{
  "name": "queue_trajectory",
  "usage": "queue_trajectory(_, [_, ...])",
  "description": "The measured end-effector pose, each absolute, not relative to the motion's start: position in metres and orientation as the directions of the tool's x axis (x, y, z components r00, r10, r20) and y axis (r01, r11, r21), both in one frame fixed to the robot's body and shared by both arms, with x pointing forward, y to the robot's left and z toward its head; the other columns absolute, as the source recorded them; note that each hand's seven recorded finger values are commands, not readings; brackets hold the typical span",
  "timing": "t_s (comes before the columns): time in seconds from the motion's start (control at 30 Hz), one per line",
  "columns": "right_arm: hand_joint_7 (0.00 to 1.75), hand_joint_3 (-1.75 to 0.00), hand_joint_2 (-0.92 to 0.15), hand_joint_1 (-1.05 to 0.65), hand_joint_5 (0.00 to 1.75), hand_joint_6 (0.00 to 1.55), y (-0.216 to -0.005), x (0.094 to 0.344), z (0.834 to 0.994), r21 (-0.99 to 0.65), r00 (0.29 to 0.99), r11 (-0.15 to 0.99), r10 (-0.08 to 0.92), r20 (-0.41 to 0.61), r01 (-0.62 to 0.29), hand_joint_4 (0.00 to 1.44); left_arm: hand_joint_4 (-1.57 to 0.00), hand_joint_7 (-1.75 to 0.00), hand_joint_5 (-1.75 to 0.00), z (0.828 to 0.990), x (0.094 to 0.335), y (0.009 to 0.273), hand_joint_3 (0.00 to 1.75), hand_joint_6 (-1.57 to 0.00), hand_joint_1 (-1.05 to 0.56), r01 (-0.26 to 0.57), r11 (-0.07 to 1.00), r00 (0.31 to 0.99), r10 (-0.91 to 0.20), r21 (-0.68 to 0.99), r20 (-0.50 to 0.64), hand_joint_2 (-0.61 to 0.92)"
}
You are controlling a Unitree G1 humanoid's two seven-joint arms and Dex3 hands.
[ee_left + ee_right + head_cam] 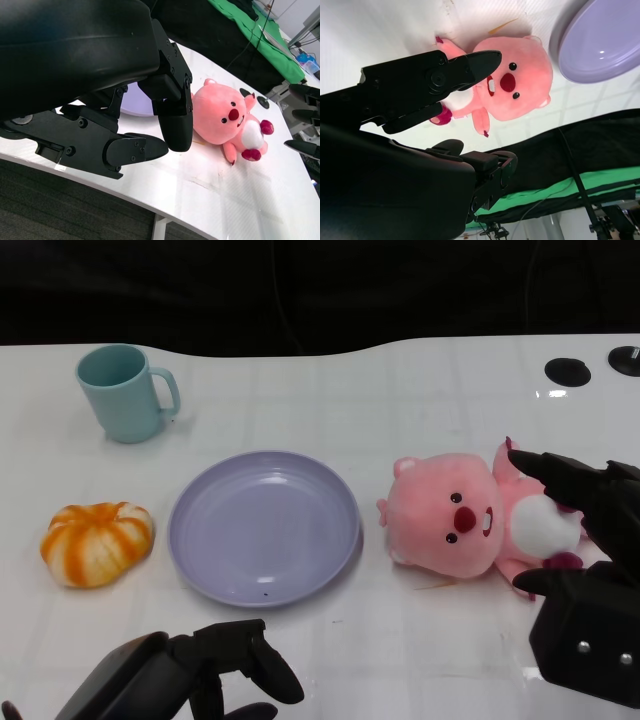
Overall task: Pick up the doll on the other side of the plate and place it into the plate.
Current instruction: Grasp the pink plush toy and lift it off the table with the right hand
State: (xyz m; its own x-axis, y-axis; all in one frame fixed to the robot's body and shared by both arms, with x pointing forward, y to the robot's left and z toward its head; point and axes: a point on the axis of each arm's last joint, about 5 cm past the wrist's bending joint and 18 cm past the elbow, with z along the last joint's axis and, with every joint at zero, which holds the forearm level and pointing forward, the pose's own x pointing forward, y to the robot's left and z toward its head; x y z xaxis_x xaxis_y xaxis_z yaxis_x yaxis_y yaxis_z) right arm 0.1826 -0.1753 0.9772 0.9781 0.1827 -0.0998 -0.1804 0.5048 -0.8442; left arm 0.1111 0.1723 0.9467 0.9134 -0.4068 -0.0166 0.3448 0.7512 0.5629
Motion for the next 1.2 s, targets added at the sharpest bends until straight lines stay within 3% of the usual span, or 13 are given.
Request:
queue_trajectory(0.33, [0.03, 0.0, -0.87, -0.48, 0.27, 0.11, -0.166, 0.187, 0.974, -0.816, 0.978, 0.543, 0.158, -0.135, -0.2, 0.0, -0.65, -0.99, -1.7, 0.949, 0.113, 0.172, 0.46, -0.68, -0.26, 0.334, 0.724, 0.912, -0.41, 0.604, -0.013, 0.9])
queue_trajectory(0.73, [0.04, 0.0, -0.82, -0.46, 0.38, 0.16, -0.16, 0.212, 0.961, -0.827, 0.976, 0.517, 0.105, -0.193, -0.219, 0.0, -0.64, -0.97, -1.7, 0.949, 0.113, 0.173, 0.42, -0.68, -0.26, 0.331, 0.723, 0.912, -0.41, 0.607, -0.01, 0.92])
queue_trajectory(0.93, [0.04, 0.0, -0.83, -0.46, 0.36, 0.17, -0.161, 0.219, 0.956, -0.811, 0.968, 0.532, 0.087, -0.234, -0.244, 0.0, -0.64, -0.97, -1.71, 0.949, 0.113, 0.173, 0.42, -0.68, -0.27, 0.329, 0.724, 0.913, -0.408, 0.607, -0.009, 0.92])
queue_trajectory(1.2, [0.05, 0.0, -0.85, -0.51, 0.46, 0.22, -0.161, 0.222, 0.95, -0.806, 0.958, 0.523, 0.082, -0.275, -0.276, 0.0, -0.65, -0.98, -1.74, 0.949, 0.114, 0.174, 0.42, -0.68, -0.27, 0.325, 0.725, 0.915, -0.403, 0.607, -0.008, 0.92])
